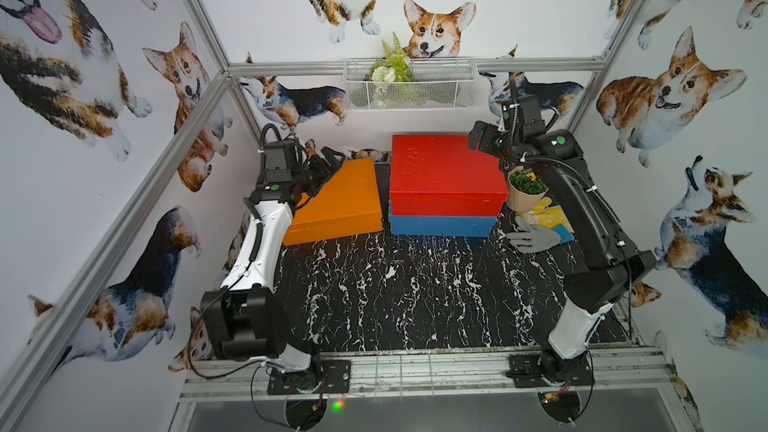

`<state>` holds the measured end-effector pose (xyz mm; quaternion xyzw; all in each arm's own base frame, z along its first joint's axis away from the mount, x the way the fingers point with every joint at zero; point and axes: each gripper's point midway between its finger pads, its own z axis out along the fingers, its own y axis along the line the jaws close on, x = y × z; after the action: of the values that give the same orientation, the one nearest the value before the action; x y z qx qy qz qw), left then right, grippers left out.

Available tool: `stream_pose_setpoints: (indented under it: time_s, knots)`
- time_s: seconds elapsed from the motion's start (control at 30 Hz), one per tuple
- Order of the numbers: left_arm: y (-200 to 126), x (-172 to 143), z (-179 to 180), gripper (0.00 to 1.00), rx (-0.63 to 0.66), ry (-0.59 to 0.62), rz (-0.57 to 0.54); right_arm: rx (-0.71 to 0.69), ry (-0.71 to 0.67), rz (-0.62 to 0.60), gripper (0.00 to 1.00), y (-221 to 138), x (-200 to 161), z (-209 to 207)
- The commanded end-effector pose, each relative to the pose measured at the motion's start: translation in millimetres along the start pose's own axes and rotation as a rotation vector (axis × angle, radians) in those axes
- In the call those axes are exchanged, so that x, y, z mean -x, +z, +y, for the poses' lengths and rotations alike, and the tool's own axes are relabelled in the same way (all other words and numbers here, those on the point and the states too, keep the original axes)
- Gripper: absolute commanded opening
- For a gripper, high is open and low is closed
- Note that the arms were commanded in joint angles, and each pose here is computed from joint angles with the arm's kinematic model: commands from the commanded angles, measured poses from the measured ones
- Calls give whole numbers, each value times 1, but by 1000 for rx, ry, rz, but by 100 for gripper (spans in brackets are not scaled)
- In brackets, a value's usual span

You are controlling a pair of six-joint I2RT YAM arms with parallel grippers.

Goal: Stack the shoeboxes
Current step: Adjust the shoebox.

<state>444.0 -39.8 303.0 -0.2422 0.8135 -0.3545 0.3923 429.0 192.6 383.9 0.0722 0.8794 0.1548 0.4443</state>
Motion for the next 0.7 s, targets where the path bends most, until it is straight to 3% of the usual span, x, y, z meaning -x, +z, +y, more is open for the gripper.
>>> stream_pose_setpoints:
  time_s: [0.0,0.17,0.33,0.53,0.67]
  knots:
    - [-31,16,25,100,15,-40,-72,34,-78,-79,99,-26,-19,42]
    - [-68,35,90,100,110,-100,-208,175,-162,-54,97,-38,-89,123]
    - [-71,32,135,100,245,-103,-220,176,-269,-16,96,-22,-147,177]
    - [-73,34,157,100,333,-89,-229,145,-315,45,96,24,-201,219]
    - [-74,35,167,100,365,-92,-235,74,-340,33,96,61,-216,232]
